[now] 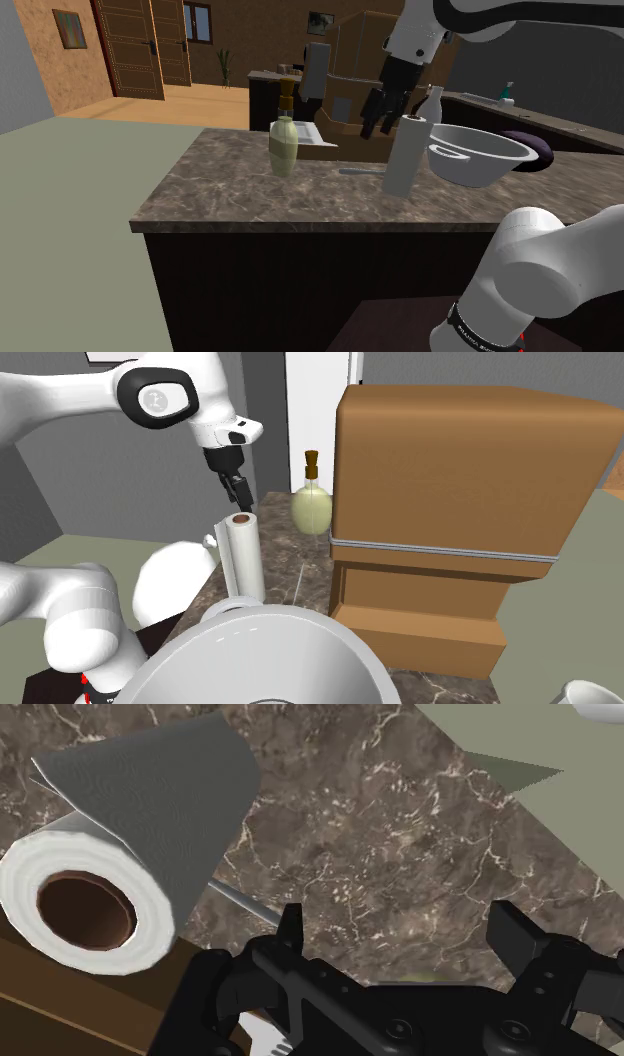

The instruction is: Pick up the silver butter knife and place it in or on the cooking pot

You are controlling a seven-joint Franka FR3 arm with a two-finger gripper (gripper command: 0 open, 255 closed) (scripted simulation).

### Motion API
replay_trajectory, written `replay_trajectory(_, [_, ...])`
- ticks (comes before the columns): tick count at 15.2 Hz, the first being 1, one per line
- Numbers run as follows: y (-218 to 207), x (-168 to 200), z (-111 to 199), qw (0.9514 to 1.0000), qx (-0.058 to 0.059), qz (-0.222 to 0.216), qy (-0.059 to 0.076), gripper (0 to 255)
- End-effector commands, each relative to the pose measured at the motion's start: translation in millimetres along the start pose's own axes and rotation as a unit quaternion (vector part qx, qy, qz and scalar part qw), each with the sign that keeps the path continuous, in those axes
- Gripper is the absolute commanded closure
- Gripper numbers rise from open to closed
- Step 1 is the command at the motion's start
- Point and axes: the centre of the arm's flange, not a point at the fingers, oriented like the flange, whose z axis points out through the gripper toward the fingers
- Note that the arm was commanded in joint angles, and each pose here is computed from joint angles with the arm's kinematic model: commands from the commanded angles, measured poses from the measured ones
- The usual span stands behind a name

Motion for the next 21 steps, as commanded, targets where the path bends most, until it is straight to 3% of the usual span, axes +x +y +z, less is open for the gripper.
replay_trajectory(1, [0.0, 0.0, 0.0, 1.0, 0.0, 0.0, 0.0, 0])
replay_trajectory(3, [24.9, -2.0, 13.4, 0.9985, 0.008, -0.054, -0.003, 0])
replay_trajectory(5, [49.7, -1.3, 27.2, 0.994, 0.015, -0.108, -0.006, 0])
replay_trajectory(7, [74.0, 1.9, 41.3, 0.9865, 0.023, -0.162, -0.009, 0])
replay_trajectory(9, [97.6, 7.7, 55.9, 0.976, 0.031, -0.215, -0.012, 0])
replay_trajectory(13, [141.6, 26.3, 86.2, 0.9462, 0.046, -0.32, -0.018, 0])
replay_trajectory(17, [179.2, 53.1, 117.7, 0.9057, 0.06, -0.419, -0.024, 0])
replay_trajectory(21, [177.3, 51.1, 138.6, 0.9057, 0.06, -0.419, -0.024, 0])
